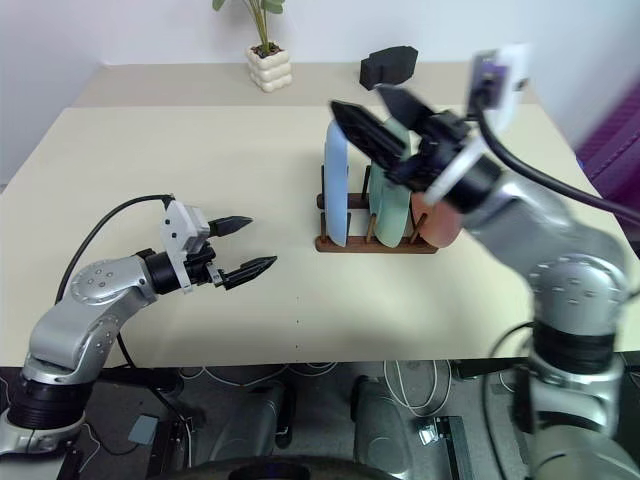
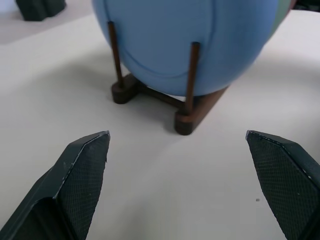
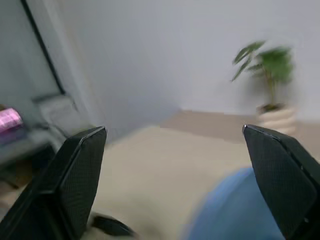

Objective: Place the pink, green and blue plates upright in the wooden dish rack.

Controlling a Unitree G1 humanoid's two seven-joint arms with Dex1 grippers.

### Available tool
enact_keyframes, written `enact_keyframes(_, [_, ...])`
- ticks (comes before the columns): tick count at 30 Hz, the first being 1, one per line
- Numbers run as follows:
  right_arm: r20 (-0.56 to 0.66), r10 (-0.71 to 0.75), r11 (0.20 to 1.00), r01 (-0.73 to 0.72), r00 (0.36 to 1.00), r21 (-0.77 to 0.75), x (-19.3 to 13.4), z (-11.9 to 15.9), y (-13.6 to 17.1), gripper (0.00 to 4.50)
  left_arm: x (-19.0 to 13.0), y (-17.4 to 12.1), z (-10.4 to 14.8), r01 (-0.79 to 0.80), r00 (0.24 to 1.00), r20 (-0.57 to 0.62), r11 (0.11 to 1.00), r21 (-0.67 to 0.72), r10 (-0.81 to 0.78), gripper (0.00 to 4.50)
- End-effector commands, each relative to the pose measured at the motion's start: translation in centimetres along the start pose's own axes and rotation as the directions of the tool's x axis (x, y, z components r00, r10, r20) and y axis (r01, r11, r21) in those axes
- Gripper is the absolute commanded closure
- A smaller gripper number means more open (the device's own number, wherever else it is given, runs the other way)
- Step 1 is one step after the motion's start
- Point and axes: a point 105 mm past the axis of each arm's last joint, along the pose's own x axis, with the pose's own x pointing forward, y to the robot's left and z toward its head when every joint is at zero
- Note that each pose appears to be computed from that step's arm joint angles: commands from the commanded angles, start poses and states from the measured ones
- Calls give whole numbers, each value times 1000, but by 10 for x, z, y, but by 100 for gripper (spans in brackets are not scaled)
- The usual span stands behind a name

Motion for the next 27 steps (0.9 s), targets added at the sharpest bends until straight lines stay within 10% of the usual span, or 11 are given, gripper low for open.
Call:
enact_keyframes(1, [-7,-49,985,47,999,-164,-42,18,-20,7,-1,5,5,-23,999,24,999,35,22,0])
enact_keyframes(12, [-280,-194,979,166,940,-120,-152,-48,-40,7,-12,34,-24,-107,994,-5,994,18,108,0])
enact_keyframes(27, [-442,-266,963,210,857,-171,-175,-110,-69,7,-36,43,-37,-146,987,-67,989,-4,145,0])
